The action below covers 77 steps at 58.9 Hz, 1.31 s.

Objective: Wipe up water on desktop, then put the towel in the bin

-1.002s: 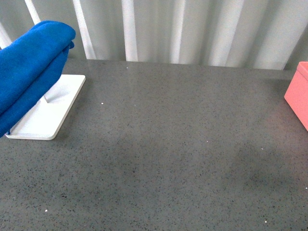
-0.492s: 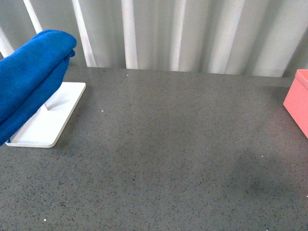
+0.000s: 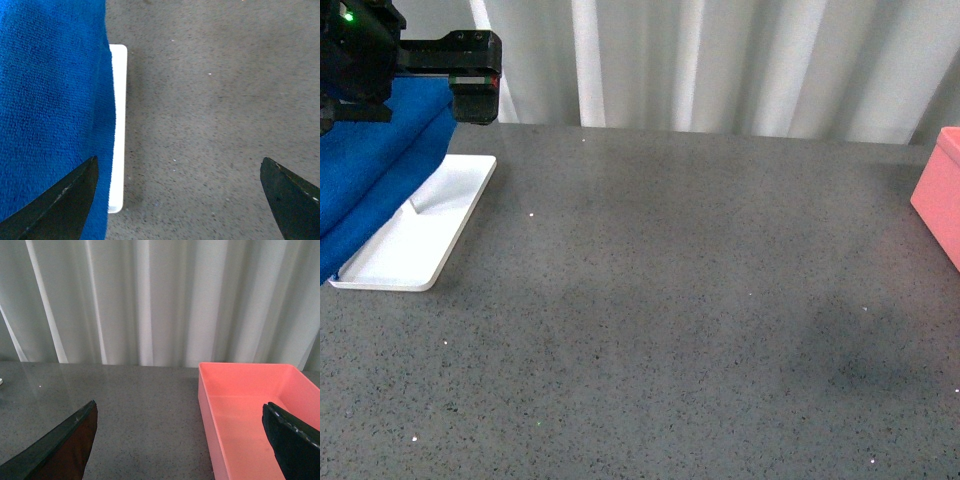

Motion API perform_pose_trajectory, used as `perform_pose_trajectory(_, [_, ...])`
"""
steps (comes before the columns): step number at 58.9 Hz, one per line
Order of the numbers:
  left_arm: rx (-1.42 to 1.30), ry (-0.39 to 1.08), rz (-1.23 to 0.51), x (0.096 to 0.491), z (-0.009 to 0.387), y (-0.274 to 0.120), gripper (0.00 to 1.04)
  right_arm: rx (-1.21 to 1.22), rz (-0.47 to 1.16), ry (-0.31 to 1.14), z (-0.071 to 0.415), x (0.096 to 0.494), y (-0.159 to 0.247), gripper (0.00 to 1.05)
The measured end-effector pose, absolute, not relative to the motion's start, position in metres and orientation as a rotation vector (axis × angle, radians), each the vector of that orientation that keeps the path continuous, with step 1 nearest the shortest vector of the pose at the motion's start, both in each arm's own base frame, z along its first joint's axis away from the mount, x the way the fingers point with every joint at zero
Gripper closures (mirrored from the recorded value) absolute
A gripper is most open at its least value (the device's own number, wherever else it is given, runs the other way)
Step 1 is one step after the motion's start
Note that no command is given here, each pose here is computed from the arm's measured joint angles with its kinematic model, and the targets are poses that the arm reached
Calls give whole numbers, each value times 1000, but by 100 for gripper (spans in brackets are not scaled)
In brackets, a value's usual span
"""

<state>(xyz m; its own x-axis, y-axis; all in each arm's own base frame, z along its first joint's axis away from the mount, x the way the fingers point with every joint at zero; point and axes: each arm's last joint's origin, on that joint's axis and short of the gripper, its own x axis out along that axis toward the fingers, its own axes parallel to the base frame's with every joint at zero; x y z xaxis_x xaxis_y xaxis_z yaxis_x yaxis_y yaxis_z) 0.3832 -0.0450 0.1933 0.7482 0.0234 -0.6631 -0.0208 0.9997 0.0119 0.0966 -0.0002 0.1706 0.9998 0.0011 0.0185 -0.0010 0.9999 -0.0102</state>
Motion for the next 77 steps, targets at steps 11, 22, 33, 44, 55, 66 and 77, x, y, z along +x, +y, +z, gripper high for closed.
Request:
perform_pose_trajectory(11, [-5,684,38,403,193,-36,7,-10,1,-19,171,97,0,7])
perform_pose_trajectory(22, [-16,586,15,415,216,-35,7,-10,1,-19,171,97,0,7])
perform_pose_trajectory(33, [70,529,65,430,217,-33,7,-10,1,-19,171,97,0,7])
perform_pose_trajectory(44, [173,521,187,451,196,-21,7,-10,1,-19,171,97,0,7])
perform_pose_trajectory(55, [189,550,219,460,184,-10,7,-10,1,-19,171,97,0,7])
perform_pose_trajectory(66, [180,547,220,461,182,-7,7,-10,1,-19,171,97,0,7])
perform_pose_trajectory(77, [169,566,218,459,175,-5,7,-10,1,-19,171,97,0,7])
